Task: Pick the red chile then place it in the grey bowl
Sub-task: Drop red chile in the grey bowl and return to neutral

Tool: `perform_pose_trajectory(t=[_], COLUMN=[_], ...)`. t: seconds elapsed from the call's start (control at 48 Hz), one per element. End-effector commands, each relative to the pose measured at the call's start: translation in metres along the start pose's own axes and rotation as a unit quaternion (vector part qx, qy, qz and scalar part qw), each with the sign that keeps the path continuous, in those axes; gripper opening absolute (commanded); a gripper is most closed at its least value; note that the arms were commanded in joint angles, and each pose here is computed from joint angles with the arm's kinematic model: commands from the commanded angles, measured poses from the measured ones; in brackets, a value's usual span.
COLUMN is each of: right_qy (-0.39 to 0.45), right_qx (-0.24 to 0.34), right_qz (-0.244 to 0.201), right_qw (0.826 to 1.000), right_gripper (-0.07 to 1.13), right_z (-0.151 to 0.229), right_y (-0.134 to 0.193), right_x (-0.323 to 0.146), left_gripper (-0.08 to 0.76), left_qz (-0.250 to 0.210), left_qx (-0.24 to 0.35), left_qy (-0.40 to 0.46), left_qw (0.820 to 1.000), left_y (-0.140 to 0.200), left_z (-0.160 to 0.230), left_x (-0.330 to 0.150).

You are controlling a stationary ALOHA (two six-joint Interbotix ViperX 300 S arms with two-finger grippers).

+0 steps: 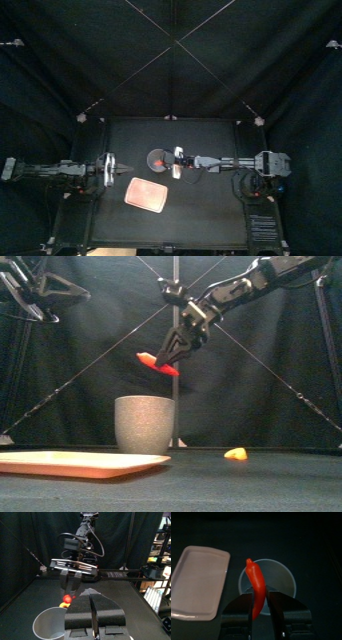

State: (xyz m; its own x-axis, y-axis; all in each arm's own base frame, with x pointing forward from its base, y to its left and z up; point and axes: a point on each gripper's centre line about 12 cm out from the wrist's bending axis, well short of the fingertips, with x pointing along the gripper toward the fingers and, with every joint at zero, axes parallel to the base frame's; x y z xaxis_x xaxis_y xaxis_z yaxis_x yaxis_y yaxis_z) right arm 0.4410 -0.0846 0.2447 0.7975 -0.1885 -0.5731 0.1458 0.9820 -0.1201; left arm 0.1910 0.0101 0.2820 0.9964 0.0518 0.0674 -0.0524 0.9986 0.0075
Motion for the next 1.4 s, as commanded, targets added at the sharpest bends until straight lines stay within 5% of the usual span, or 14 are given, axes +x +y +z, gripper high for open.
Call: perform_pose_trajectory(t=[0.021,0.396,0.729,1.125,1.396], right_qy=[-0.031,-0.025,-0.195,-0.342,-0.378], right_qx=[0.017,0.026,0.044,0.059,0.053], right_qz=[-0.013,-0.011,0.003,0.048,0.081], right_qw=[0.999,0.999,0.980,0.936,0.921], right_gripper=[0.59,1.01,1.01,1.01,1.01], right_z=[0.020,0.021,0.033,-0.033,-0.078], right_y=[-0.017,-0.017,-0.007,0.018,0.029], right_x=[0.007,0.012,-0.105,-0.250,-0.285], left_gripper=[-0.019,-0.019,-0.019,-0.019,-0.019], left_qz=[0.001,0.001,0.002,0.009,0.013], left_qx=[0.002,0.002,0.002,0.001,0.000], left_qy=[-0.006,-0.005,-0.005,-0.005,-0.008], left_qw=[1.000,1.000,1.000,1.000,1.000], left_y=[0.000,0.001,0.001,0.004,0.005], left_z=[0.004,0.004,0.004,0.003,0.004], left_x=[0.001,0.001,0.001,-0.001,-0.002])
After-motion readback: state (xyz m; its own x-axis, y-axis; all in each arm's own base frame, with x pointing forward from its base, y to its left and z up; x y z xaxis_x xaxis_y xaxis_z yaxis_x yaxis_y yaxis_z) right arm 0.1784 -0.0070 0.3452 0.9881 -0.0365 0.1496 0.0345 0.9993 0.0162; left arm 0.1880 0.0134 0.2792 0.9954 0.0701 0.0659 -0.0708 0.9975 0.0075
